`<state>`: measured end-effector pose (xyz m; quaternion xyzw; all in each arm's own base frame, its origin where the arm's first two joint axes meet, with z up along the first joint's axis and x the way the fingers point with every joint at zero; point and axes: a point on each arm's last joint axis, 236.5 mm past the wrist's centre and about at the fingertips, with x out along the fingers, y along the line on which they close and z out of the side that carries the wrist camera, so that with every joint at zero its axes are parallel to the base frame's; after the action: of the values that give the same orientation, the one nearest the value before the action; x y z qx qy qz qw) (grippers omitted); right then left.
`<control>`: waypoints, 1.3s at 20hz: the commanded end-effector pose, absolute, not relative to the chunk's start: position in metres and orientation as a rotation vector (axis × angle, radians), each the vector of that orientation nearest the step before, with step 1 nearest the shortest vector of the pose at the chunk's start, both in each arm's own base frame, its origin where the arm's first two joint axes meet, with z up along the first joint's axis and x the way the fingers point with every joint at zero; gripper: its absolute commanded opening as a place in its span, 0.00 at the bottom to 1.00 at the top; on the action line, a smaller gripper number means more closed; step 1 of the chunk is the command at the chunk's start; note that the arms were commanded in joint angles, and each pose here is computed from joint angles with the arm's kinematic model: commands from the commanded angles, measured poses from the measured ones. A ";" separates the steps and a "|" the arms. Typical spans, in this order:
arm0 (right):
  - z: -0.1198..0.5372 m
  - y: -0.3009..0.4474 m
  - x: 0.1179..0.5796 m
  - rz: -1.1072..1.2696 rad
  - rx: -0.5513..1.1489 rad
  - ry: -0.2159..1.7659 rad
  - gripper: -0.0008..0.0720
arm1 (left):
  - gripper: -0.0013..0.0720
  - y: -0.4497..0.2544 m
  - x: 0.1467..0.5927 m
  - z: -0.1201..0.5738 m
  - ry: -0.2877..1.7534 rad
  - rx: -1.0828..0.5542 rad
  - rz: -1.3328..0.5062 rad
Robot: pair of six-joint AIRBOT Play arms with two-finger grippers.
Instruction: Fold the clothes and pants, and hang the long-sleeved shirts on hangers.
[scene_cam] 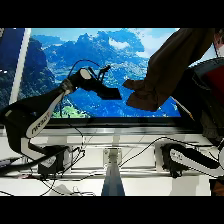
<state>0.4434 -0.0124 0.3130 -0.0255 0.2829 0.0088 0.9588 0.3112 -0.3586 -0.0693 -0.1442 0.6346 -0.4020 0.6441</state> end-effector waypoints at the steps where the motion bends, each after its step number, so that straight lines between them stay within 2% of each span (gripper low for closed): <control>1: 0.311 -0.009 0.443 0.033 -0.036 0.580 0.04 | 0.78 -0.385 0.325 -0.066 1.349 -0.294 -0.936; 5: 0.312 -0.001 0.443 0.059 -0.015 0.578 0.04 | 0.78 -0.390 0.328 -0.089 1.348 -0.130 -0.935; 12: 0.313 0.000 0.442 0.063 -0.013 0.575 0.04 | 0.78 -0.437 0.307 -0.105 1.389 -0.066 -1.040; 13: 0.314 0.000 0.441 0.063 -0.013 0.575 0.04 | 0.72 -0.438 0.307 -0.109 1.405 -0.075 -1.025; 14: 0.314 0.000 0.441 0.063 -0.014 0.575 0.04 | 0.59 -0.438 0.307 -0.111 1.413 -0.077 -1.022; 15: 0.314 -0.001 0.441 0.062 -0.014 0.575 0.04 | 0.36 -0.437 0.306 -0.110 1.418 -0.076 -1.026; 16: 0.314 -0.002 0.441 0.058 -0.017 0.575 0.04 | 0.03 -0.435 0.306 -0.107 1.427 -0.072 -1.038; 19: 0.314 -0.017 0.442 0.002 -0.060 0.572 0.04 | 0.04 -0.421 0.323 -0.077 1.400 -0.037 -1.121; 22: 0.314 -0.027 0.442 -0.025 -0.117 0.573 0.04 | 0.03 -0.374 0.380 -0.020 1.305 -0.059 -1.081; 24: 0.314 -0.029 0.442 -0.017 -0.166 0.574 0.04 | 0.03 -0.312 0.433 0.032 1.200 -0.100 -0.929; 26: 0.316 -0.041 0.442 -0.035 -0.299 0.578 0.04 | 0.03 -0.223 0.481 0.096 1.042 -0.128 -0.721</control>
<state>0.4423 -0.0270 0.3139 -0.0787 0.2833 -0.0058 0.9558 0.4323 -0.3212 0.0280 -0.0488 0.5353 -0.4245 0.7286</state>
